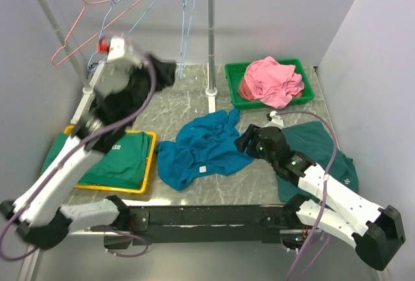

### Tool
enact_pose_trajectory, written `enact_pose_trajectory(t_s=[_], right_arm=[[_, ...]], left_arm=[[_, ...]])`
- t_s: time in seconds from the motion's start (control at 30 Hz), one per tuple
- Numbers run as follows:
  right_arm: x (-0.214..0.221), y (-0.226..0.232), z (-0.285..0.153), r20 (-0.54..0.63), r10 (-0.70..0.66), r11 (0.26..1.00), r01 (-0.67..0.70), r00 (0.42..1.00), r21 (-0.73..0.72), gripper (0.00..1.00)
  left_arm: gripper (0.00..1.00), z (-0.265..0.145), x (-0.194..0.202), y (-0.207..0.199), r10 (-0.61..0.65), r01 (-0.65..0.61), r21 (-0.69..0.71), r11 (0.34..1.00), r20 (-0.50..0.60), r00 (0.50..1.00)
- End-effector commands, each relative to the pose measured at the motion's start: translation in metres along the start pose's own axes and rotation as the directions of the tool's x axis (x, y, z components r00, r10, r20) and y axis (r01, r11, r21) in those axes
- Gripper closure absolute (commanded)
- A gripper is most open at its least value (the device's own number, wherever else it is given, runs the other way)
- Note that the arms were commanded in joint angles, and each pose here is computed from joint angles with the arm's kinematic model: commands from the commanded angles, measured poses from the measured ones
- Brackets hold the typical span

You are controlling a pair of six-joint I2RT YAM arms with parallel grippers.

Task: Place the t-shirt on the hanger
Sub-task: Pick up the hanger from the clothesline.

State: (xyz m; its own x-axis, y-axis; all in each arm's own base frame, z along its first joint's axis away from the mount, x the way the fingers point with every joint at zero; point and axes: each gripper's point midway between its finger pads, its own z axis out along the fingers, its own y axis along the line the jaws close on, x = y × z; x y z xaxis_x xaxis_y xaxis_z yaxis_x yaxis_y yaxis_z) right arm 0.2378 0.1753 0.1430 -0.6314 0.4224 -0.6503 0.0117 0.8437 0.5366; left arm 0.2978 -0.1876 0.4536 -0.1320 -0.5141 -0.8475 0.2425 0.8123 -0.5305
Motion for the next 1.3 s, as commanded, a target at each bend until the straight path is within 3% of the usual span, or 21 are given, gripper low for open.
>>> enact_pose_trajectory(t_s=[0.0, 0.13, 0.3, 0.6, 0.73, 0.8, 0.87, 0.9, 1.07, 1.1, 1.27], right_arm=[[-0.011, 0.016, -0.006, 0.017, -0.020, 0.999, 0.021, 1.000, -0.043, 0.33], [-0.013, 0.017, -0.009, 0.017, -0.036, 0.998, 0.036, 0.999, -0.041, 0.33], [-0.018, 0.021, -0.014, 0.024, -0.044, 0.997, 0.046, 0.999, -0.055, 0.33], [-0.018, 0.024, -0.018, 0.028, -0.054, 0.996, 0.056, 0.998, -0.076, 0.33], [-0.018, 0.025, -0.017, 0.025, -0.050, 0.995, 0.052, 0.998, -0.083, 0.33], [-0.017, 0.024, -0.017, 0.022, -0.049, 0.996, 0.051, 0.999, -0.080, 0.33], [-0.016, 0.023, -0.016, 0.019, -0.053, 0.995, 0.055, 0.998, -0.079, 0.33], [-0.016, 0.024, -0.016, 0.018, -0.054, 0.995, 0.055, 0.998, -0.082, 0.33], [-0.018, 0.026, -0.017, 0.020, -0.058, 0.995, 0.059, 0.998, -0.082, 0.33], [-0.019, 0.026, -0.017, 0.022, -0.058, 0.995, 0.060, 0.998, -0.082, 0.33], [-0.020, 0.028, -0.016, 0.018, -0.069, 0.994, 0.070, 0.997, -0.080, 0.34]], left_arm=[[0.31, 0.047, -0.021, -0.008, 0.185, -0.185, -0.017, 0.983, -0.005, 0.983], [0.31, 0.099, -0.032, -0.018, 0.280, -0.281, -0.061, 0.958, -0.026, 0.960], [0.34, 0.141, -0.017, -0.011, 0.390, -0.398, -0.125, 0.909, -0.087, 0.917], [0.42, 0.174, 0.021, 0.018, 0.458, -0.482, -0.202, 0.853, -0.155, 0.875], [0.54, 0.176, 0.027, 0.025, 0.461, -0.485, -0.222, 0.846, -0.151, 0.874], [0.66, 0.178, 0.025, 0.025, 0.464, -0.486, -0.222, 0.845, -0.144, 0.874], [0.70, 0.179, 0.023, 0.027, 0.472, -0.492, -0.229, 0.840, -0.140, 0.871], [0.77, 0.180, 0.021, 0.027, 0.473, -0.491, -0.232, 0.840, -0.135, 0.871], [0.88, 0.185, 0.010, 0.028, 0.487, -0.498, -0.226, 0.837, -0.108, 0.867], [0.97, 0.184, 0.003, 0.028, 0.487, -0.495, -0.233, 0.837, -0.094, 0.868], [0.99, 0.175, -0.027, 0.016, 0.510, -0.499, -0.233, 0.835, -0.013, 0.860]])
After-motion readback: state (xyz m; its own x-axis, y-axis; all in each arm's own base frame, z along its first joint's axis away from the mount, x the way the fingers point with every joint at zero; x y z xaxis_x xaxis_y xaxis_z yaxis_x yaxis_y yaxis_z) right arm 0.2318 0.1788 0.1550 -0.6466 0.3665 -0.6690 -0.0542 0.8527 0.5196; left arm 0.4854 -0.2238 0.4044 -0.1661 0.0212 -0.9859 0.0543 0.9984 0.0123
